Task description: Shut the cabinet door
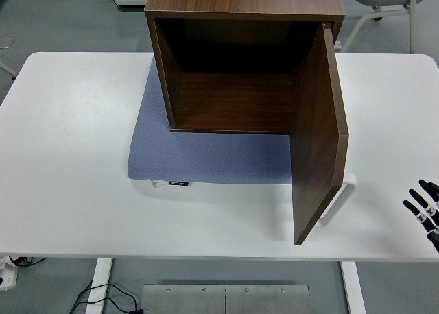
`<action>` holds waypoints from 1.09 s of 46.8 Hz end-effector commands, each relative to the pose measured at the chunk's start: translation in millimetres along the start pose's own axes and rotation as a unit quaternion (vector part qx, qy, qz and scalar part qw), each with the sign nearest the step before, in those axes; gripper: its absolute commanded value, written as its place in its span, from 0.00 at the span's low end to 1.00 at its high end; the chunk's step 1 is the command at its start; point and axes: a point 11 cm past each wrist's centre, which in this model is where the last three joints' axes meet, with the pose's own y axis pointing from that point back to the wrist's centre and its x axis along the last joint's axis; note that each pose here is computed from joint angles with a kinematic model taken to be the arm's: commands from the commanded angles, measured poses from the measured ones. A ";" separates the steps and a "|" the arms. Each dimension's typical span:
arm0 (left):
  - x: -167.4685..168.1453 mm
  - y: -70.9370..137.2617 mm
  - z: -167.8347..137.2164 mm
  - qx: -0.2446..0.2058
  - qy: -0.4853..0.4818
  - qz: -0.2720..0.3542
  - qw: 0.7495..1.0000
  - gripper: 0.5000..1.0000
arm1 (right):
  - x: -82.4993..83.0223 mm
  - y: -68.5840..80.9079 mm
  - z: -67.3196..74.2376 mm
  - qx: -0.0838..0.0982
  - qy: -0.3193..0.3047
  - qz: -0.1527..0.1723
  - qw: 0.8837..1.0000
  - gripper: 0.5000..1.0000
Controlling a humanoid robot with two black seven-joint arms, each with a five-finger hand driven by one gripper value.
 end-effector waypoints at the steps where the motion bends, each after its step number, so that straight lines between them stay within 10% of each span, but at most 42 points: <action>1: -0.1 0.0 0.1 0.000 0.000 0.000 1.000 1.00 | -7.3 -0.6 4.1 -0.003 0.001 -0.009 1.000 1.00; 51: -0.1 0.0 1.0 -0.001 0.000 0.000 1.000 1.00 | -61.9 -11.6 58.4 -0.033 -0.031 -0.068 0.997 1.00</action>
